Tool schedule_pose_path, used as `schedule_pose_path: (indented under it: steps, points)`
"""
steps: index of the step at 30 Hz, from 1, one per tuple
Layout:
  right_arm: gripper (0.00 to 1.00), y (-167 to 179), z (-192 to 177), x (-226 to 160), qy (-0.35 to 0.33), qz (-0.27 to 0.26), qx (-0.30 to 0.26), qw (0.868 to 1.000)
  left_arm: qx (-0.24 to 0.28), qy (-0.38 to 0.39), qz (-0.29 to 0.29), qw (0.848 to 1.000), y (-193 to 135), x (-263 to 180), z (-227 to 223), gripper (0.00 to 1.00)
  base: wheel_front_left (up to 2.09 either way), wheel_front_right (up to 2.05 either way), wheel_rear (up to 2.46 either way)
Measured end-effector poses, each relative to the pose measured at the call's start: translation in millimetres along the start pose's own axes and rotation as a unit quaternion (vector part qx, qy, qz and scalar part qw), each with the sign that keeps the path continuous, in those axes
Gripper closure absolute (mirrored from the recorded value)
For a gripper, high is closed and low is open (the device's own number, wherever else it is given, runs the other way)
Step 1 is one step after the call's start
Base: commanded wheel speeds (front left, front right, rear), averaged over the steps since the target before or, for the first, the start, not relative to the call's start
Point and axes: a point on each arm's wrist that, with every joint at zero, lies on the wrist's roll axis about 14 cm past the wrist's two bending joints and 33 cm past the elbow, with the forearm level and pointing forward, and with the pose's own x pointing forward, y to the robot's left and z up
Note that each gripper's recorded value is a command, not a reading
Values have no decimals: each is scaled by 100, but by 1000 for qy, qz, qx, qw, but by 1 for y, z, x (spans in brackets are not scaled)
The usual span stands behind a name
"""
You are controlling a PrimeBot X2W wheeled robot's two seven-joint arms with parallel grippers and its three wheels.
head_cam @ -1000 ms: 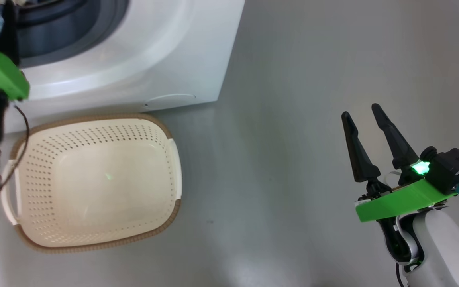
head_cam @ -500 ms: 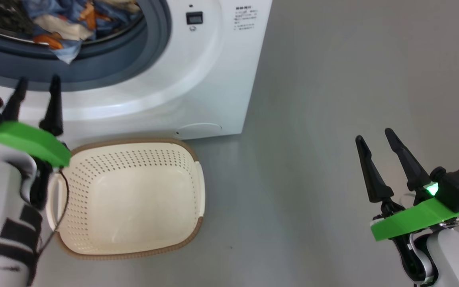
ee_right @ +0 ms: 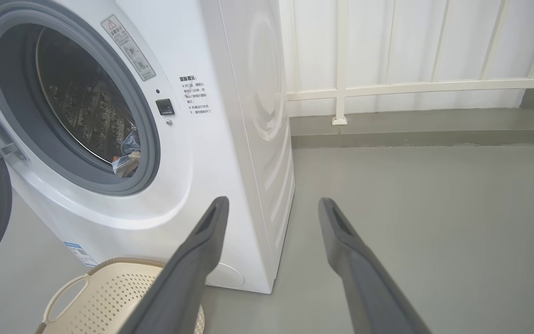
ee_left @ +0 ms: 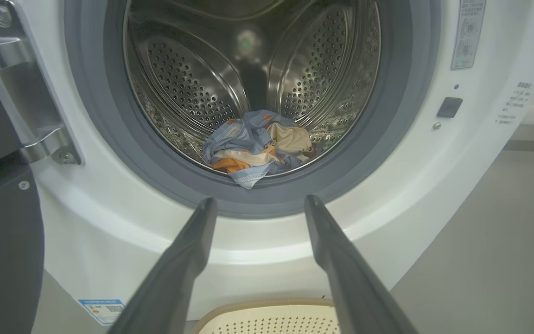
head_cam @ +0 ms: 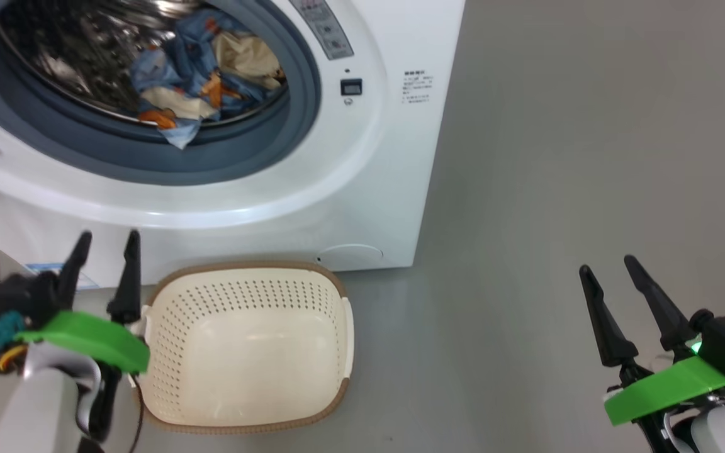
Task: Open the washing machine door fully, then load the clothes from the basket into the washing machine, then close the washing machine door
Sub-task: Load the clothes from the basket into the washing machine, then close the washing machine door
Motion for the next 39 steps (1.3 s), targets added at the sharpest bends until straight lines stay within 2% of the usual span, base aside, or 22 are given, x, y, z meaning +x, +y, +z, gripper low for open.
schedule_pose_path:
  steps: [19,28,39]
  points:
    - [0,10,10,-40,-13,7,6,1000,-10,-17,58,998,23,-107,-13,0,0,0,0]
    - [0,11,13,-43,-18,9,5,1000,-16,-29,78,996,31,-129,-13,0,0,0,0]
    - [0,9,13,-45,-18,4,5,1000,-21,-32,78,996,29,-128,-12,0,0,0,0]
